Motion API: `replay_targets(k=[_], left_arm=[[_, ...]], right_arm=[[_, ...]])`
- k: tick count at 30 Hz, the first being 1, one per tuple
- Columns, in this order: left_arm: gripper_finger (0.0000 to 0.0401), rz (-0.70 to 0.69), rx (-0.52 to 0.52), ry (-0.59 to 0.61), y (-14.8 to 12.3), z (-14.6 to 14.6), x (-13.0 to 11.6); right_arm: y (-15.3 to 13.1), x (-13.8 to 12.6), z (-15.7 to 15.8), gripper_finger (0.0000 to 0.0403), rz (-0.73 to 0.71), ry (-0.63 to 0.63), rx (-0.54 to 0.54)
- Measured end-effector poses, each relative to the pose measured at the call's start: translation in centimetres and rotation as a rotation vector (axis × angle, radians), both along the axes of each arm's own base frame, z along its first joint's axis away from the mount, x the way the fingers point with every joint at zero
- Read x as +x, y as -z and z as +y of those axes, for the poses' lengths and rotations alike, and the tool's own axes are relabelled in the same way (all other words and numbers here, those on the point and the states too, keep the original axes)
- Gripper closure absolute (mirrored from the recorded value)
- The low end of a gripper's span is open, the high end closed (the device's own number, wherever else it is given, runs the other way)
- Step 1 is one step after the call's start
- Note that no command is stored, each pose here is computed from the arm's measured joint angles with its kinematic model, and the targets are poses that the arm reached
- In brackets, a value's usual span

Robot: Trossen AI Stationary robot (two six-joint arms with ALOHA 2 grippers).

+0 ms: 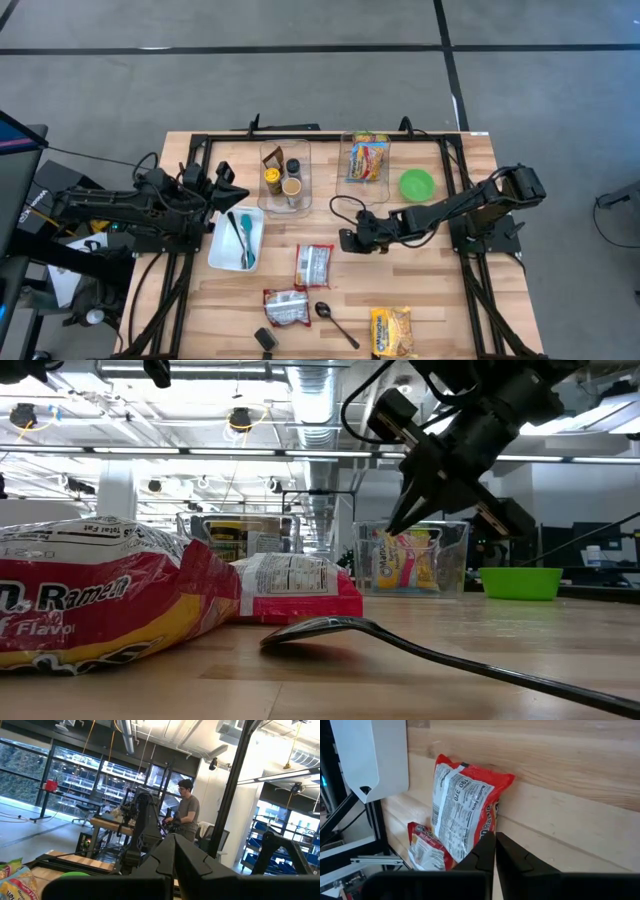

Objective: Pick & Place Food Item
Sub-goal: Put the red noodle pack into the right transparent bin

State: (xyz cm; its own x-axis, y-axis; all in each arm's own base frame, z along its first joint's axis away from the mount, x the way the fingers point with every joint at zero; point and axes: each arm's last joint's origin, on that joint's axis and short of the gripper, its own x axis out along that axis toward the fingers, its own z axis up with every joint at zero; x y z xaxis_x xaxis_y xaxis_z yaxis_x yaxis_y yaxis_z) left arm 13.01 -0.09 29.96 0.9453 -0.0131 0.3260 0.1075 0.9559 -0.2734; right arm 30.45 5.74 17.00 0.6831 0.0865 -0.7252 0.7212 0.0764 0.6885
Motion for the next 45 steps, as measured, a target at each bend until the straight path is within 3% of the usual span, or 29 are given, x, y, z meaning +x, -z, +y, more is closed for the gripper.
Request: replay_targets(k=[21, 36, 40, 45], left_arm=[[0.0397, 0.000, 0.000, 0.000, 0.0, 0.0, 0.0], [0.0397, 0.013, 0.000, 0.000, 0.1, 0.0, 0.3], [0.0397, 0.034, 0.000, 0.000, 0.4, 0.0, 0.7], [0.0397, 0.057, -0.016, 0.005, 0.7, 0.0, 1.1]], right_arm=[[-0.1, 0.1, -0.1, 0.0231, -0.021, 0.033, -0.018], [0.0, 0.1, 0.3, 0.0232, -0.026, 0.032, -0.028], [1.5, 0.8, 0.6, 0.0230, -0.023, 0.031, -0.022], [3.6, 2.8, 1.2, 0.0227, -0.129, 0.017, 0.015]])
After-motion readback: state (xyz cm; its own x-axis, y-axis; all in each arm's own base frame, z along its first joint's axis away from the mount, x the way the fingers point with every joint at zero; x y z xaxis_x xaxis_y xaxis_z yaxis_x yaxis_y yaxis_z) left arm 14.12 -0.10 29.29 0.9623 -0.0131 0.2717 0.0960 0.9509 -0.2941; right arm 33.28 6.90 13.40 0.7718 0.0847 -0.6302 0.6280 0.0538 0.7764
